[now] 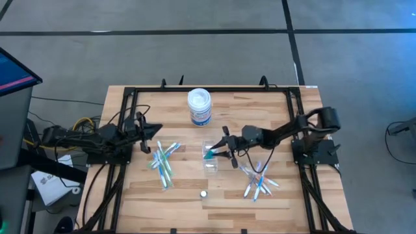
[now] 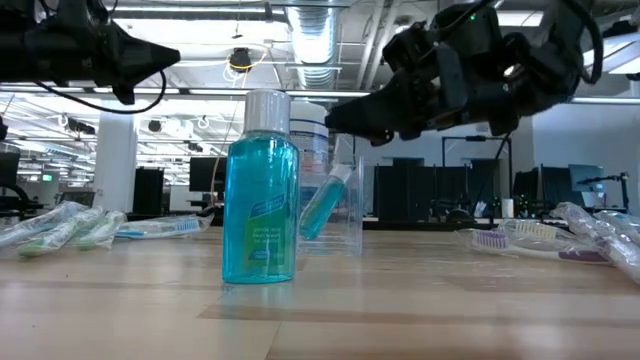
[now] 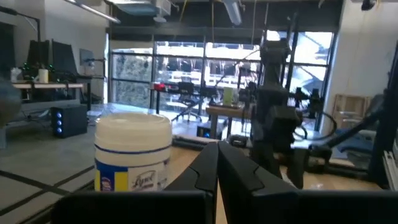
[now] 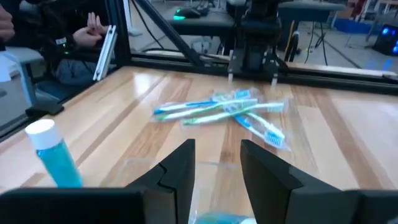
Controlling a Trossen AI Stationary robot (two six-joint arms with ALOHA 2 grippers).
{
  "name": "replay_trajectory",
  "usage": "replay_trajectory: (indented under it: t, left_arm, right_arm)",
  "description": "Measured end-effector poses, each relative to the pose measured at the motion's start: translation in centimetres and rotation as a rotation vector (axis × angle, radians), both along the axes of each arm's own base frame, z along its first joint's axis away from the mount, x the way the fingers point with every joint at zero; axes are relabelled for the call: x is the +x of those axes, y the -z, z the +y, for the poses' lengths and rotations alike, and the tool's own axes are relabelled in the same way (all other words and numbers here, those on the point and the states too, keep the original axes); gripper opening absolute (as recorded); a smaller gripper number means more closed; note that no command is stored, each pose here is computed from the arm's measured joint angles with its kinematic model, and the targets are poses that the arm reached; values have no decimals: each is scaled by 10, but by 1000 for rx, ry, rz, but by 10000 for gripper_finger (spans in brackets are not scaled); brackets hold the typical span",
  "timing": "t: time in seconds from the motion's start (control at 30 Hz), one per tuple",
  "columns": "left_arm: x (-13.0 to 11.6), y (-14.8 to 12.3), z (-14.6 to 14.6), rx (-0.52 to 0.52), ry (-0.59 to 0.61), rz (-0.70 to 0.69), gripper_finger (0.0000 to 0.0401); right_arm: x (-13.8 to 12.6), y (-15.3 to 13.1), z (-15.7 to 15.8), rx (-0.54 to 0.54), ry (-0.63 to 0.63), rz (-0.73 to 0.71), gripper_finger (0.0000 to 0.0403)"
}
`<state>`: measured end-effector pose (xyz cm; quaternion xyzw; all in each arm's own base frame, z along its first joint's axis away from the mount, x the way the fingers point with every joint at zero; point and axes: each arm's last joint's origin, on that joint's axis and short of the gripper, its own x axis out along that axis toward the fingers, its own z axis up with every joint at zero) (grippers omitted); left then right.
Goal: Pick & Place toothbrushing station
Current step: Put the blue mouthwash into the Transparent organizer
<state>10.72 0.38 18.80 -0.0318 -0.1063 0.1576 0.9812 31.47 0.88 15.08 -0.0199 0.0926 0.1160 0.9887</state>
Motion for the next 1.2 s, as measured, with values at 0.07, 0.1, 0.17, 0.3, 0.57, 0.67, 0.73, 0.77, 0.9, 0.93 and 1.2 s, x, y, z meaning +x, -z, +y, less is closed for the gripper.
replay_trajectory:
  t: [0.07,0.1,0.17,0.3,0.57,0.67,0.73,0.77,0.9,0.93,1.2]
  left_arm:
    - [2,1,0,1,0,8,2]
    - [3,1,0,1,0,12,2]
    - [4,0,0,0,0,5,2]
    - [9,1,-2,-1,44,15,2]
    - [19,6,-8,1,233,44,2]
    - [24,10,-9,-19,278,72,2]
    - [27,12,-10,-21,304,83,2]
    - [29,12,-11,-19,320,79,2]
    - [37,14,-12,-30,353,106,2]
    - [41,13,-13,-41,361,119,2]
    - [73,5,-29,-53,559,215,2]
  right_arm:
    - [-3,-6,0,0,0,8,119]
    - [-4,-9,0,0,0,13,119]
    - [-7,-14,0,0,0,23,119]
    - [-15,-24,0,-1,0,72,119]
    - [-28,-36,-4,-5,21,158,119]
    - [-32,-35,-6,-5,27,207,119]
    - [-34,-33,-6,-5,29,239,119]
    - [-34,-32,-7,-5,32,247,119]
    - [-35,-31,-7,-8,33,255,119]
    - [-35,-31,-7,-18,30,257,119]
    - [-36,-29,-7,-27,26,273,118]
